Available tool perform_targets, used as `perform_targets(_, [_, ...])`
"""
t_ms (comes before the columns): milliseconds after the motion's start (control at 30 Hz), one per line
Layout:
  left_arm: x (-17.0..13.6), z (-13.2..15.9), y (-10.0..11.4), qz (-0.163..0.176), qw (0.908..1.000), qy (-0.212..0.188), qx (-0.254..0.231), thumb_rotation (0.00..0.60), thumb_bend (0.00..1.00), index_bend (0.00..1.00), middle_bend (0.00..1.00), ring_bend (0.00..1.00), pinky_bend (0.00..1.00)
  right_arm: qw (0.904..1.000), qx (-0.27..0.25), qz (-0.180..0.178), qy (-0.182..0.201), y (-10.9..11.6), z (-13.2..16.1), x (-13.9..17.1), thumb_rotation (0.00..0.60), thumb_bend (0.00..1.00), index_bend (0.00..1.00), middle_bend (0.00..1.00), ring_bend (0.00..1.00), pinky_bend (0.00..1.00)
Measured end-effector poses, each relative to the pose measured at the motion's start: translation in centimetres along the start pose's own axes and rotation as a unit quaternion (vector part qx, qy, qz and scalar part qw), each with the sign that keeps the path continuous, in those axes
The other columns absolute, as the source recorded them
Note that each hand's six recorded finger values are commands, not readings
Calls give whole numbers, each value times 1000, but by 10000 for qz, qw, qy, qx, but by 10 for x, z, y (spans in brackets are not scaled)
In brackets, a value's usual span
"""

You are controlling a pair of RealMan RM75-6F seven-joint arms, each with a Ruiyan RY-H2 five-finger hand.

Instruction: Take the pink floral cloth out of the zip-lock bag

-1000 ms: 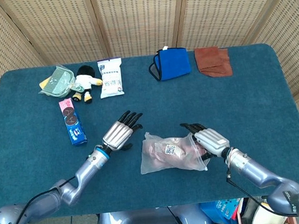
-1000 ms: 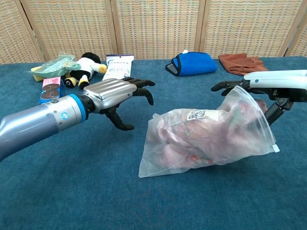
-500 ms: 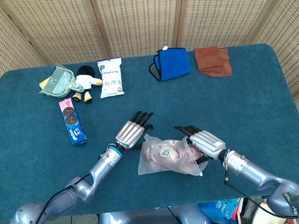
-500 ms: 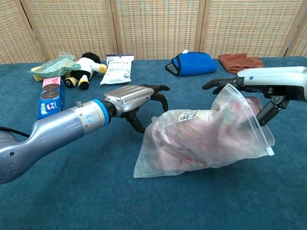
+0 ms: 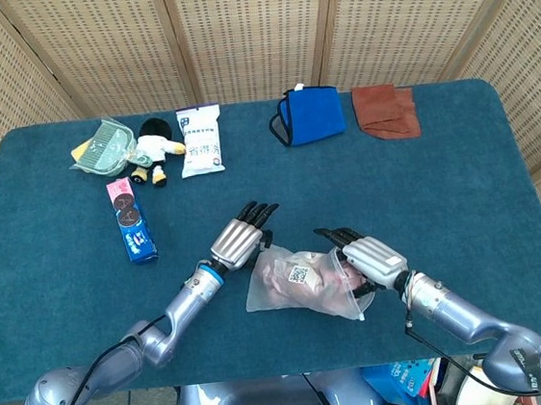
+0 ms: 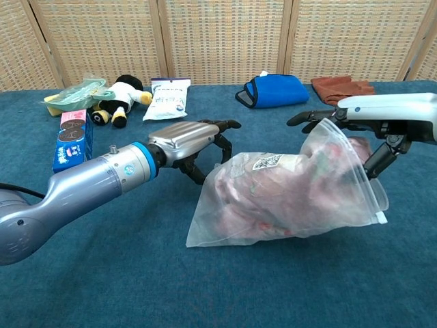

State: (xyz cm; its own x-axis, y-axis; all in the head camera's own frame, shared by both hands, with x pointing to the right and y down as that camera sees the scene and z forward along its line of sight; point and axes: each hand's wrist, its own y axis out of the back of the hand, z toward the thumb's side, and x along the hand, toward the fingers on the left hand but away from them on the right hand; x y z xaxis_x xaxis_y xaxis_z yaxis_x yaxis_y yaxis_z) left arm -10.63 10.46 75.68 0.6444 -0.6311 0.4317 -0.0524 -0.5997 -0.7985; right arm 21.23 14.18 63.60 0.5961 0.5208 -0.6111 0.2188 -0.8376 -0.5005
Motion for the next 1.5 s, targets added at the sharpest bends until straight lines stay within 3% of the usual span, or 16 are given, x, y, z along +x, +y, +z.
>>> perform_targets(267, [-10, -25, 20, 240, 9996, 167, 52, 600, 517, 628, 0, 0, 0, 9992, 39, -370, -126, 26, -11, 13, 600, 807, 714, 0, 0, 0])
perform_targets(500, [-44, -84, 77, 762, 9958, 512, 18, 600, 525, 634, 0, 0, 0, 9945, 12, -1016, -261, 72, -24, 35, 600, 807, 714, 0, 0, 0])
perform_targets(667, [-88, -131, 119, 1059, 9906, 869, 15, 600, 525, 636, 0, 0, 0, 9913, -109, -1256, -377, 88, -34, 40, 600, 807, 714, 0, 0, 0])
perform_targets(800, [-145, -174, 149, 1155, 9845, 1317, 91, 600, 525, 638, 0, 0, 0, 9906, -160, -1278, -453, 86, -43, 37, 600, 807, 714, 0, 0, 0])
perform_targets(900, [-193, -204, 159, 1165, 9782, 1712, 166, 600, 525, 638, 0, 0, 0, 9909, -233, -1230, -493, 77, -49, 32, 600, 807, 714, 0, 0, 0])
perform_targets(1067, [-245, -232, 155, 1123, 9705, 2134, 54, 600, 525, 639, 0, 0, 0, 9917, -221, -1109, -606, 61, -61, 25, 600, 807, 714, 0, 0, 0])
perform_targets(1133, [-259, -241, 151, 1103, 9684, 2236, 12, 600, 522, 536, 0, 0, 0, 9919, -200, -1076, -647, 55, -66, 22, 600, 807, 690, 0, 0, 0])
perform_targets(1167, [-264, -244, 149, 1088, 9679, 2267, -14, 600, 475, 354, 0, 0, 0, 9918, -173, -1075, -663, 53, -68, 22, 600, 741, 579, 0, 0, 0])
perform_targets(1200, [-270, -247, 146, 1050, 9676, 2295, -55, 600, 388, 164, 0, 0, 0, 9918, -141, -1084, -669, 51, -69, 22, 600, 558, 392, 0, 0, 0])
perform_targets(1233, [-274, -249, 142, 1009, 9677, 2307, -97, 600, 319, 66, 0, 0, 0, 9917, -97, -1091, -676, 51, -70, 22, 600, 398, 250, 0, 0, 0])
perform_targets(1267, [-277, -250, 139, 965, 9679, 2318, -144, 600, 217, 0, 0, 0, 0, 9915, -23, -1108, -685, 51, -71, 24, 600, 162, 86, 0, 0, 0])
perform_targets(1300, [-283, -251, 134, 912, 9678, 2338, -187, 600, 160, 0, 0, 0, 0, 9911, 68, -1136, -694, 51, -71, 25, 600, 29, 10, 0, 0, 0])
perform_targets(1500, [-304, -249, 137, 946, 9653, 2425, -224, 600, 112, 0, 0, 0, 0, 9810, 884, -1572, -709, 66, -68, 39, 600, 0, 0, 0, 0, 0])
